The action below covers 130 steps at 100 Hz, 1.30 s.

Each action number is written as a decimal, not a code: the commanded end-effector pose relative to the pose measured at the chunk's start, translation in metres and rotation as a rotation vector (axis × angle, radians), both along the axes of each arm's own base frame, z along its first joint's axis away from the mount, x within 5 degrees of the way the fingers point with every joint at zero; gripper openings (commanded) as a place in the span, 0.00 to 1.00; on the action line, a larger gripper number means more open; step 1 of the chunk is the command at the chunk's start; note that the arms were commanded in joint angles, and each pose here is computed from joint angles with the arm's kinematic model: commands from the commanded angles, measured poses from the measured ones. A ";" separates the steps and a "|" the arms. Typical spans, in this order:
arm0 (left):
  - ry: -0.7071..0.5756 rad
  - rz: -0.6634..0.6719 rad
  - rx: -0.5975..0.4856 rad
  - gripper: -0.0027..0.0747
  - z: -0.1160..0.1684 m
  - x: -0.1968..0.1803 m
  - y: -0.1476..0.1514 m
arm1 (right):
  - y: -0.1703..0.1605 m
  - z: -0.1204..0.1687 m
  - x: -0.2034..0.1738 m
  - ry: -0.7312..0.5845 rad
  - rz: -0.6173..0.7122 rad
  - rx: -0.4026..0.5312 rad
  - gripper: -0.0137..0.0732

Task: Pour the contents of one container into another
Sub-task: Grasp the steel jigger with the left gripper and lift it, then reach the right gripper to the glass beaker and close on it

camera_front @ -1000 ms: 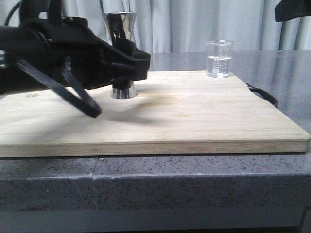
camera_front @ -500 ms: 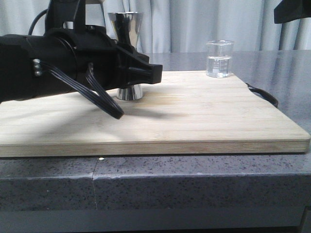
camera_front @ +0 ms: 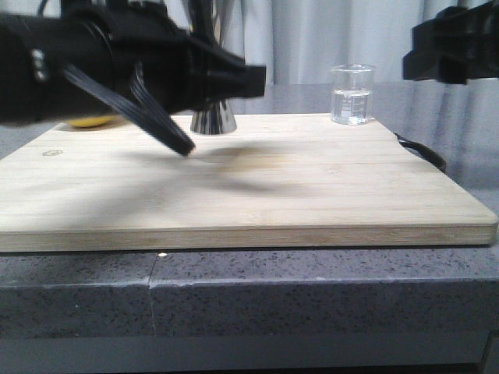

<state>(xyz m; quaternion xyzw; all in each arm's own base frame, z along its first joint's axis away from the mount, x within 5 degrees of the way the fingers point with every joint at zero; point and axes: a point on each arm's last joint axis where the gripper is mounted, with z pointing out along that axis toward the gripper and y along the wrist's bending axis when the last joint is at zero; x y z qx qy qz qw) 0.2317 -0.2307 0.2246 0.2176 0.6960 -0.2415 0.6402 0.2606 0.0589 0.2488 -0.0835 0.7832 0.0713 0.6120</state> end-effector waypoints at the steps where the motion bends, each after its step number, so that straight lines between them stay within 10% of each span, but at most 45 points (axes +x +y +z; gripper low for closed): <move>1: -0.116 -0.008 -0.110 0.01 0.040 -0.005 0.003 | 0.006 0.015 0.009 -0.169 0.020 0.022 0.67; 130: -0.117 -0.024 -0.117 0.01 0.057 -0.013 0.009 | 0.027 -0.016 0.064 -0.270 0.107 0.014 0.73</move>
